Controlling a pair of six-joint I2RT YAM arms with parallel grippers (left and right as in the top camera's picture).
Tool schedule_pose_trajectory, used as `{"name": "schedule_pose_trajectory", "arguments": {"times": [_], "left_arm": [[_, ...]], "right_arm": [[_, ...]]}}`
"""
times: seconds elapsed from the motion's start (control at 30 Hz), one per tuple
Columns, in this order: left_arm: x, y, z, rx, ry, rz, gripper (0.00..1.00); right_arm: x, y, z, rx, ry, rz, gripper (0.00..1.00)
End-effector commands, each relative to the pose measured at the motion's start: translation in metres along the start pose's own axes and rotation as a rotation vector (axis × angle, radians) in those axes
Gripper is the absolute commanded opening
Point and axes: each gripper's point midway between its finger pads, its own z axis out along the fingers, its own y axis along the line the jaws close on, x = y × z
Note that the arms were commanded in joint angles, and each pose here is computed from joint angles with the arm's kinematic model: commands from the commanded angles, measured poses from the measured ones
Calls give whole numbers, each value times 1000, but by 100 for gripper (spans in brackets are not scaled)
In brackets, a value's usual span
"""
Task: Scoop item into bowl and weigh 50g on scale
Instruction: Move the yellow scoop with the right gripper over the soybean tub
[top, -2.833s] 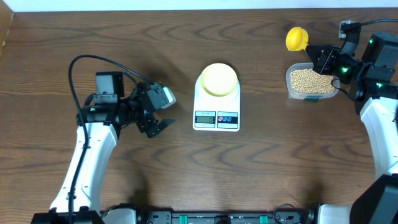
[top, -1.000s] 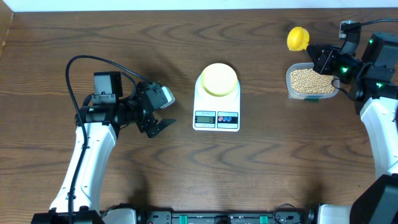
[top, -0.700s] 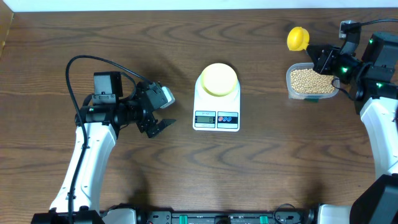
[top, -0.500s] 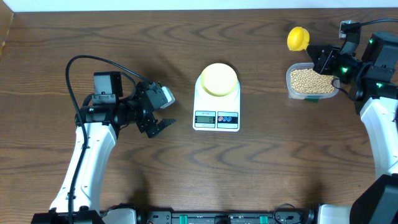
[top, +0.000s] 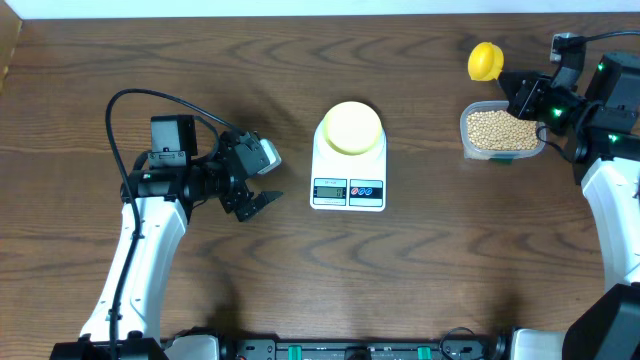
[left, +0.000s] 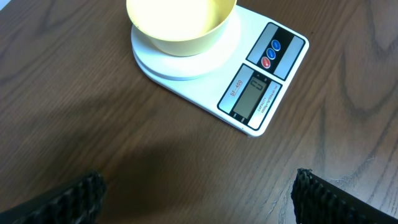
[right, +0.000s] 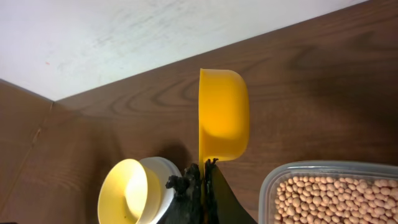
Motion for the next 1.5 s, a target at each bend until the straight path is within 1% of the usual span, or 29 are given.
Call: {"name": "schedule_pose_trajectory", "arguments": {"times": [0.0,0.17,0.33,0.5,0.83,0.97,1.07,1.27,1.47], "left_arm": [[0,3,-1,-7,4,9,98],[0,3,-1,-7,4,9,98],[0,3,-1,-7,4,9,98],[0,3,-1,-7,4,9,98],[0,3,-1,-7,4,9,98],[0,3,-1,-7,4,9,98],[0,3,-1,-7,4,9,97],[0,3,-1,-7,4,9,97],[0,3,-1,-7,4,9,97]], "right_arm": [[-24,9,-13,13,-52,-18,1],[-31,3,-25,118,-12,-41,1],[-45,-1,-39,211,-13,-79,1],[-57,-2,-46,253,-36,-109,1],[-52,-4,-47,264,-13,-121,1],[-52,-8,-48,288,-20,-66,1],[-50,-8,-48,289,-23,7,1],[-38,-11,-48,301,17,66,1],[-27,-22,-53,368,40,169,1]]}}
